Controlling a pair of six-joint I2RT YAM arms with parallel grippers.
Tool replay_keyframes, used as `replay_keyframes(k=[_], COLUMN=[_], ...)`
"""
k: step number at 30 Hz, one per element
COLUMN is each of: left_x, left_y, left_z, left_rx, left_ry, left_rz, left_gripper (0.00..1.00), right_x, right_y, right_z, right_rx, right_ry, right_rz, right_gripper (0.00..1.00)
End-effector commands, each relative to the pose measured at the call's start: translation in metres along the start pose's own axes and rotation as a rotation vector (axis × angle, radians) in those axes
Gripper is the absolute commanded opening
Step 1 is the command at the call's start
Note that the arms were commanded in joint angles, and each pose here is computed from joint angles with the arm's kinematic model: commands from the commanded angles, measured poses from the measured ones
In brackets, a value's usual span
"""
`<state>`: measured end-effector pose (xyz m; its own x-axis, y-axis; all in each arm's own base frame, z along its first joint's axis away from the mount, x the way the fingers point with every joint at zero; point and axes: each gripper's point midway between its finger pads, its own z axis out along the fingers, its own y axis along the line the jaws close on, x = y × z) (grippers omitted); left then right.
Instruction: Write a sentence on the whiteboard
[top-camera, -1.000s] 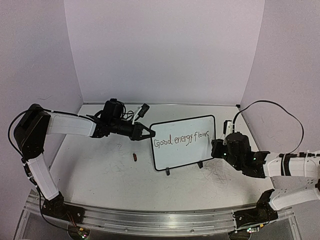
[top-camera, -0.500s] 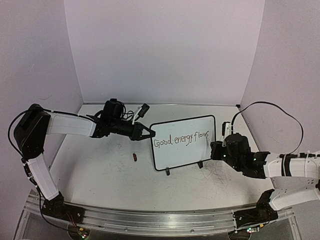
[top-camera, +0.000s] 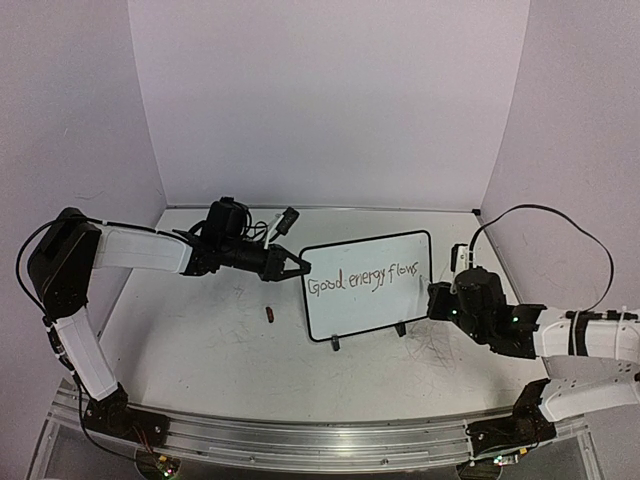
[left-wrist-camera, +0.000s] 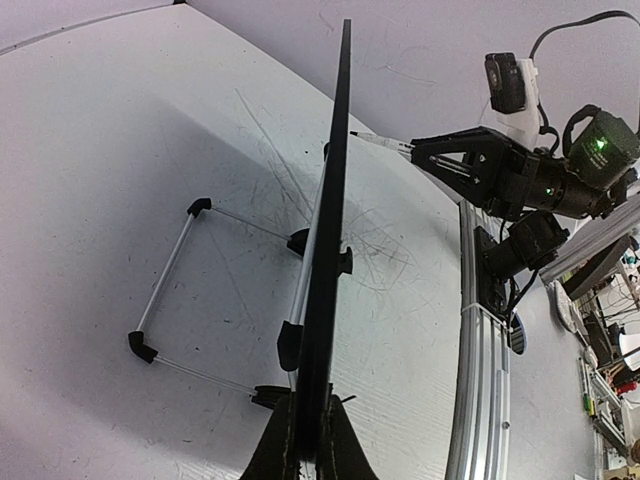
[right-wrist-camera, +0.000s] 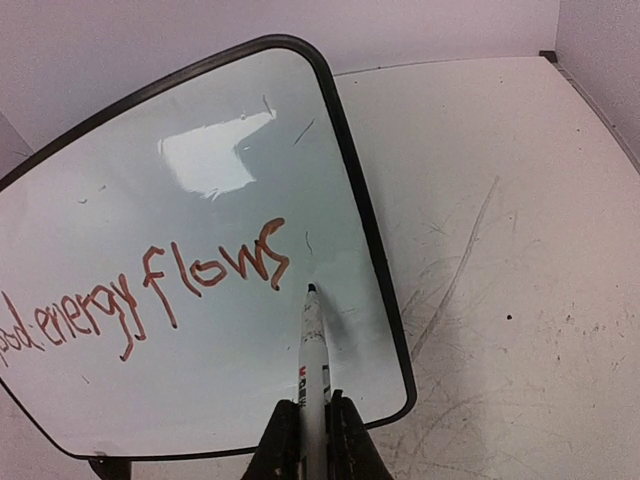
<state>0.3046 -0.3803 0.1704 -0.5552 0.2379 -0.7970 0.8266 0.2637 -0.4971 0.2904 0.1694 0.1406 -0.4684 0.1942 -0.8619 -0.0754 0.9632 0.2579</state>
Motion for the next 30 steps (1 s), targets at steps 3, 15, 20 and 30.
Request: replay_keyframes(k=[3, 15, 20, 30], left_x=[0.008, 0.007, 0.008, 0.005], left_y=[0.003, 0.001, 0.002, 0.006], left_z=[0.0, -0.001, 0.0, -0.001], left_rx=[-0.044, -0.039, -0.042, -0.071], left_ry=[0.027, 0.026, 0.027, 0.017], left_rz=[0.015, 0.015, 0.012, 0.014], left_gripper=[0.0, 0.0, 0.0, 0.04], right_x=[-0.02, -0.015, -0.018, -0.033], right_y=[0.003, 0.004, 0.007, 0.002], right_z=[0.006, 0.012, 0.013, -0.019], right_rx=[0.016, 0.019, 0.01, -0.018], right_ry=[-0.057, -0.047, -0.057, -0.048], right_rz=[0.0, -0.01, -0.005, 0.0], right_gripper=[0.0, 0.0, 0.0, 0.0])
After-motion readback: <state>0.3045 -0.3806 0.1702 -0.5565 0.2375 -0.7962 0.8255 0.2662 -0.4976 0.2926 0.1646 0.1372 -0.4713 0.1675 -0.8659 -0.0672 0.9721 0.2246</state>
